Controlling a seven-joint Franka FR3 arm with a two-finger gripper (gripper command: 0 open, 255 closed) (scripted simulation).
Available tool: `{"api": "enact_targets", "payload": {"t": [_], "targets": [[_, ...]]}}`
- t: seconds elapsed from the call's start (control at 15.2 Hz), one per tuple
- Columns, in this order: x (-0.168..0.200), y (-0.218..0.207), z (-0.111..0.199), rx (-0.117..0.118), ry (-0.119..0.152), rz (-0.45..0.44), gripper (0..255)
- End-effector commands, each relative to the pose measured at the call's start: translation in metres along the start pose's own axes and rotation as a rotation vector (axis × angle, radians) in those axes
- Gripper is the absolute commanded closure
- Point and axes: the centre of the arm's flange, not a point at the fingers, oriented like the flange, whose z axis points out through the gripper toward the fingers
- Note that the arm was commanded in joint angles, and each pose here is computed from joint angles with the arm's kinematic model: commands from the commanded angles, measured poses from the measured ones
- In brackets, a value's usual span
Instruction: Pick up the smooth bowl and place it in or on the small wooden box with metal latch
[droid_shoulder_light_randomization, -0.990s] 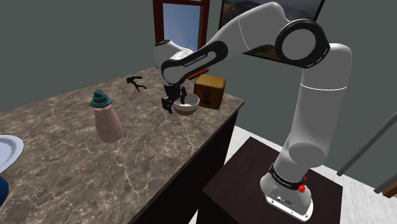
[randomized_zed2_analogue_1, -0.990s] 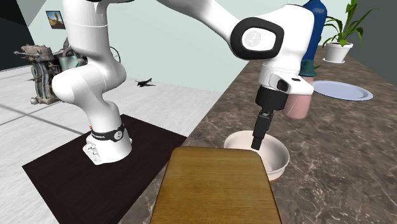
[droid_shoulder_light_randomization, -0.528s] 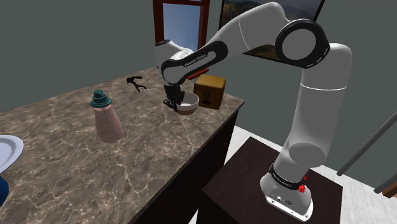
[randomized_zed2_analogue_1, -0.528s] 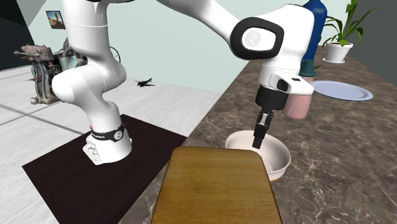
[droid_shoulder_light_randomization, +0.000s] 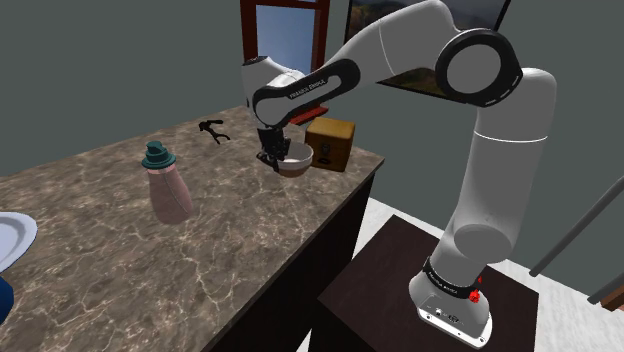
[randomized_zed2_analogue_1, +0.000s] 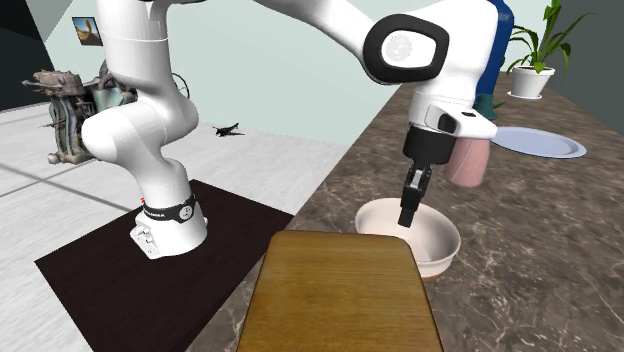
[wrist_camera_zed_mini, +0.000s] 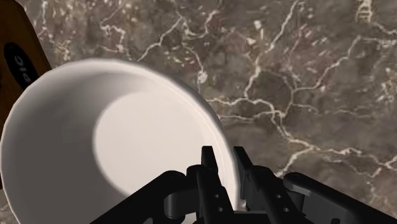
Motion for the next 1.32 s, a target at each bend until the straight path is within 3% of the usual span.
{"api": "enact_targets", "payload": {"t": [0.0, 1.25], "targets": [[-0.001, 0.002, -0.010, 0.000, 0.000, 0.000, 255], [-0.007, 0.020, -0.109, 0.000, 0.000, 0.000, 255]]}}
